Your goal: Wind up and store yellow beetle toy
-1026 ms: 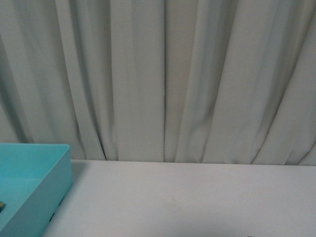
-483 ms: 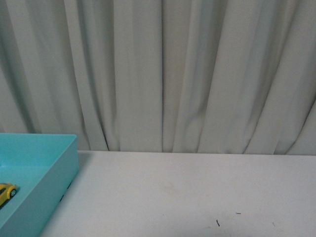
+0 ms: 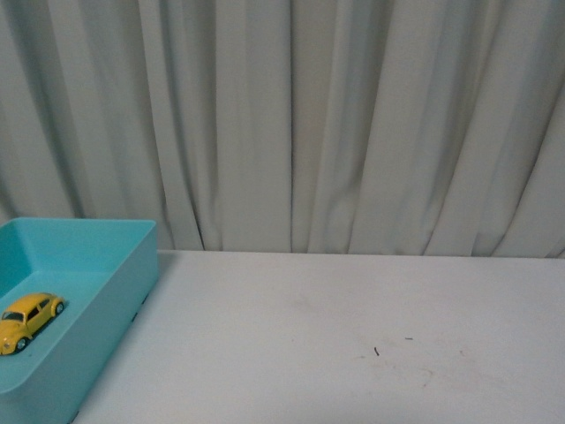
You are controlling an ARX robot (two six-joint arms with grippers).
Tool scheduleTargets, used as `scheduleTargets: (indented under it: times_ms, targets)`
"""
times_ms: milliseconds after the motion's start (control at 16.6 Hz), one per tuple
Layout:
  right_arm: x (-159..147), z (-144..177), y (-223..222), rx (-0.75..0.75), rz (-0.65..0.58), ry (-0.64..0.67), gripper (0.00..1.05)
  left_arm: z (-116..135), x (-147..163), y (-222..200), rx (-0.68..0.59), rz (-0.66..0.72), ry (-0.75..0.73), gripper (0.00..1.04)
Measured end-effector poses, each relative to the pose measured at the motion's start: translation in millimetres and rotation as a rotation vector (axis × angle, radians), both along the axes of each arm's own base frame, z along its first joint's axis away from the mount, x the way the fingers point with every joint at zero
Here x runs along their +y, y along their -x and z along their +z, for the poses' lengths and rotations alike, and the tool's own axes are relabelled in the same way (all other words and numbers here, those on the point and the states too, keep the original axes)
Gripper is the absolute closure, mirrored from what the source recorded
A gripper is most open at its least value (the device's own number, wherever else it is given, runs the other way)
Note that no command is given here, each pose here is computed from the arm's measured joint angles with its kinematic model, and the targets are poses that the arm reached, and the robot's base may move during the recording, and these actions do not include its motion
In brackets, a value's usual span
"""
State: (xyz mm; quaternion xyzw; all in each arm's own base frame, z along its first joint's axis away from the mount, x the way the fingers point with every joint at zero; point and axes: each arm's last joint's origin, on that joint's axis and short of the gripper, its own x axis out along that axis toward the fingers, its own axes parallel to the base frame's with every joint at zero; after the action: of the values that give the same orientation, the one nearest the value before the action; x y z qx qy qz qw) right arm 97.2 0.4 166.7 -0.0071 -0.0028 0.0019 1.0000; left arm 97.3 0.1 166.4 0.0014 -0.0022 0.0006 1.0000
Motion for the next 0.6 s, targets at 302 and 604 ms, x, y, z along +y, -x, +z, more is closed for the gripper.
scheduleTargets:
  times_ms: [302,604]
  targets:
    - [0.0,-0.2,0.0,0.002,0.0,0.0,0.07,-0.1,0.0,0.0,0.001,0.0,0.0,0.07]
    - [0.0,-0.1,0.0,0.001,0.0,0.0,0.07,-0.1,0.0,0.0,0.001,0.0,0.0,0.07]
